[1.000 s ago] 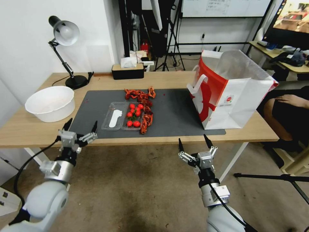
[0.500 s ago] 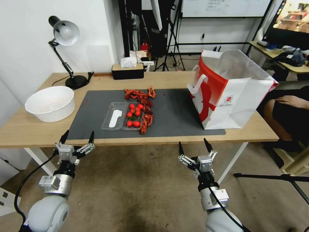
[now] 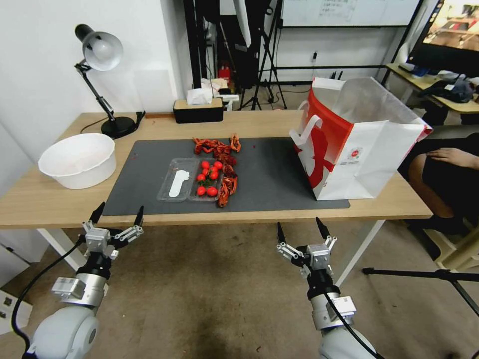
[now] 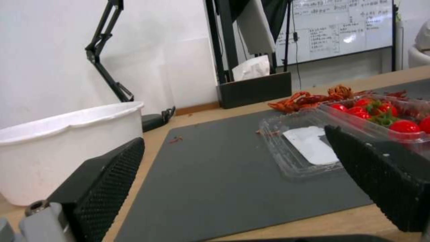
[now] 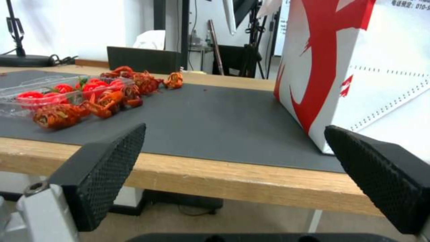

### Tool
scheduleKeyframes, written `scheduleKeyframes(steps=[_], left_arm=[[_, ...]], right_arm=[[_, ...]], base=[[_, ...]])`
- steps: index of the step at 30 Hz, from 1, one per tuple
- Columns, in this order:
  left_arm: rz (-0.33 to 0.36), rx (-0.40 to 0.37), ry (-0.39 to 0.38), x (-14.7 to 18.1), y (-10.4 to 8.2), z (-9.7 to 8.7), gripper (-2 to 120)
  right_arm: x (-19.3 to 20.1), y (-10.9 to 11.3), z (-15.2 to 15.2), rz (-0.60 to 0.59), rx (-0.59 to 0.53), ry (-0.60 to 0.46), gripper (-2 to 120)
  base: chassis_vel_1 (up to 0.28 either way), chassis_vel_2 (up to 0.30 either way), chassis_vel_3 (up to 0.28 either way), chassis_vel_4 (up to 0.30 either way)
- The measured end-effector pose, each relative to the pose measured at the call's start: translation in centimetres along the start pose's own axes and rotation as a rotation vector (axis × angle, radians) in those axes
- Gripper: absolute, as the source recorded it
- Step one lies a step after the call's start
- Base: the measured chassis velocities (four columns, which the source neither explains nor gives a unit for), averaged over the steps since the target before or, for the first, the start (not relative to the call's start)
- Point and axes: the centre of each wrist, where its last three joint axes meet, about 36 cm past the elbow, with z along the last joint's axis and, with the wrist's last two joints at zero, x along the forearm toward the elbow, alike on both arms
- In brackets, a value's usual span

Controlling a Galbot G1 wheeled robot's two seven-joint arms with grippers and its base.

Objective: Pick up the trash from the table and place it into the takeout bag.

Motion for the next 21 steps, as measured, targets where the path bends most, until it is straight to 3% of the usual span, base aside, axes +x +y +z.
scheduleKeyframes(steps=[21], left_arm=[[0.008,-0.002,0.013,0.58,0.0,0.87,100]], right_arm=[[0.29,0.35,0.69,0.016,-0.007,0.023,100]], base=[[0.0,0.0,0.0,0.0]])
